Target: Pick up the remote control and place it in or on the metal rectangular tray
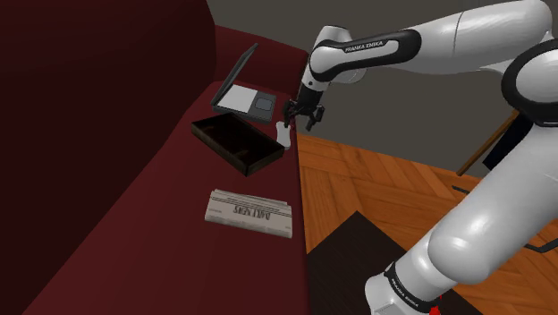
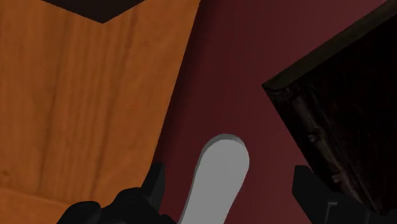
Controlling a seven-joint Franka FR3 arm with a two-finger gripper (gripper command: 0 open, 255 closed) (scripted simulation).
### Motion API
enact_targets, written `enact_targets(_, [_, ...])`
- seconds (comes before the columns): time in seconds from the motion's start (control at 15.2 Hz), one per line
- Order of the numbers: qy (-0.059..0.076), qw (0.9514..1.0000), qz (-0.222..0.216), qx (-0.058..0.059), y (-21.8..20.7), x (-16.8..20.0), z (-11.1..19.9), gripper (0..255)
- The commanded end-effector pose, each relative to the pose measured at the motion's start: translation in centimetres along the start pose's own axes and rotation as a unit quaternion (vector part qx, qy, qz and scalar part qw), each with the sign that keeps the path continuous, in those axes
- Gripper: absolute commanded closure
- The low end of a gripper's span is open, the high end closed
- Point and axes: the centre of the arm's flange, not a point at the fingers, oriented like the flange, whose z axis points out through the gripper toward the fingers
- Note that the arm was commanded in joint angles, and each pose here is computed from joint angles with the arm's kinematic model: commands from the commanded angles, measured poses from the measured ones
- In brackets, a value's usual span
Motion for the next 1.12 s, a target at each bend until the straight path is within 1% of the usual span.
enact_targets(0.0, [0.0,0.9997,0.022,0.001,0.0,2.4,1.1,0])
enact_targets(0.2, [0.001,0.9985,0.055,0.002,0.4,6.0,2.9,0])
enact_targets(0.46, [0.001,0.9951,0.098,0.003,1.3,10.6,5.2,0])
enact_targets(0.53, [0.001,0.9945,0.104,0.003,1.5,11.2,5.5,0])
enact_targets(1.06, [0.001,0.9945,0.104,0.003,1.5,11.2,9.5,0])
